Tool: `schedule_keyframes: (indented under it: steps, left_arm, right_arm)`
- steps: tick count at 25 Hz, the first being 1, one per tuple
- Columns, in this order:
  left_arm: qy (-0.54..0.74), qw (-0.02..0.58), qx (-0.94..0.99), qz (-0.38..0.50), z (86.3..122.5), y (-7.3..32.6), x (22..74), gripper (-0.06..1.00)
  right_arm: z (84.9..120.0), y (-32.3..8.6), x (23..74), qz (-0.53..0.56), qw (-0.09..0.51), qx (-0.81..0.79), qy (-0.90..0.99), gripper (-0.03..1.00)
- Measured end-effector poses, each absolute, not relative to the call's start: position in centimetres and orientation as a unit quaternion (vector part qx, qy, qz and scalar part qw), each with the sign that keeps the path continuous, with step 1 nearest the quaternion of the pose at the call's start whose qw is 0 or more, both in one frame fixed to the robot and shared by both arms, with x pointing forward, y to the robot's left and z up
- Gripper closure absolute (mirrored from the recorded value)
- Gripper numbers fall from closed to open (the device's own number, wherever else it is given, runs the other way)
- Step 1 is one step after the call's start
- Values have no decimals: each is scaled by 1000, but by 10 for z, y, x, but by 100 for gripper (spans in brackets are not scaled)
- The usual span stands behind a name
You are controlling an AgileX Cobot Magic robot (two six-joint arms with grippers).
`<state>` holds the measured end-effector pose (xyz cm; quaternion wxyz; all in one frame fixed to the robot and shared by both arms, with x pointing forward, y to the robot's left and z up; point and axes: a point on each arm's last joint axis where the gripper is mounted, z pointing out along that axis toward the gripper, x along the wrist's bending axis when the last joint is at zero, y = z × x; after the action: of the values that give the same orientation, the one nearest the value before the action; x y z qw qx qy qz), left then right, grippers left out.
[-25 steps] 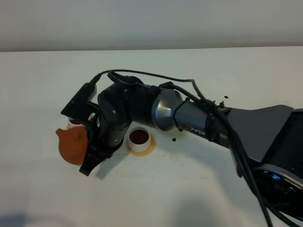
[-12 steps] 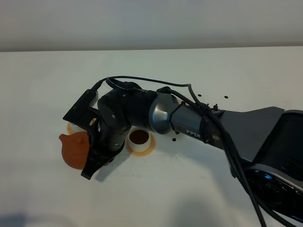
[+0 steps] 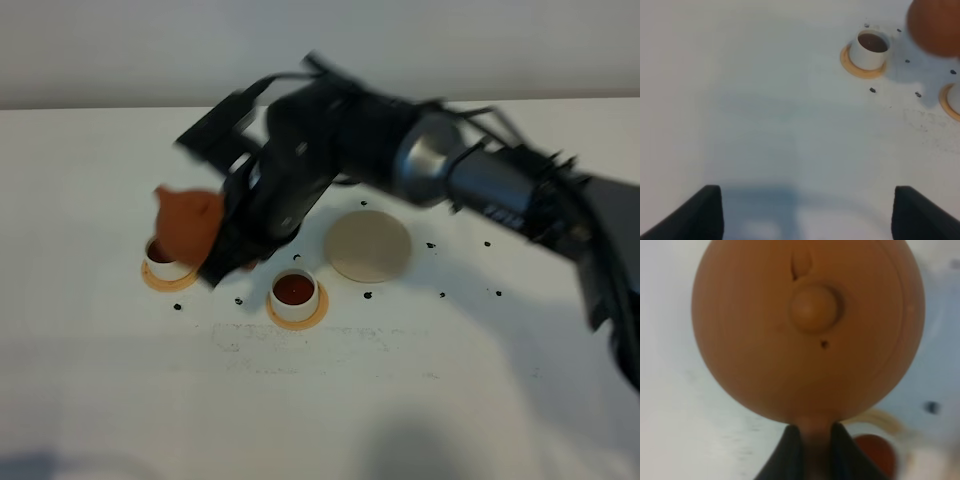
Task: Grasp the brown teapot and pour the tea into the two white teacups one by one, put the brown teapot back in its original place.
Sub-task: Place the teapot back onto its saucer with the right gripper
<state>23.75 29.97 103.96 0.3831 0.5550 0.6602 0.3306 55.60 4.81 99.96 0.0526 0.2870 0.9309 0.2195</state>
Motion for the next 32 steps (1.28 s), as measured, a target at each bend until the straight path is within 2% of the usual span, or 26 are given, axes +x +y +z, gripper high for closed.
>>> schedule_keyframes:
  steps: [4,9,21,32]
  left_arm:
    - [660,383,555,331,1040,300,238,27]
    - [660,383,555,331,1040,300,238,27]
    - [660,383,555,331,1040,300,238,27]
    - [660,383,555,331,1040,300,238,27]
  right_arm:
    - [1015,22,575,228,66,318,918,87]
    - [1016,-10,582,230,75,351,905,87]
    - [966,-70,578,213,75,419,879,87]
    - [942,-81,584,194,73,444,872,87]
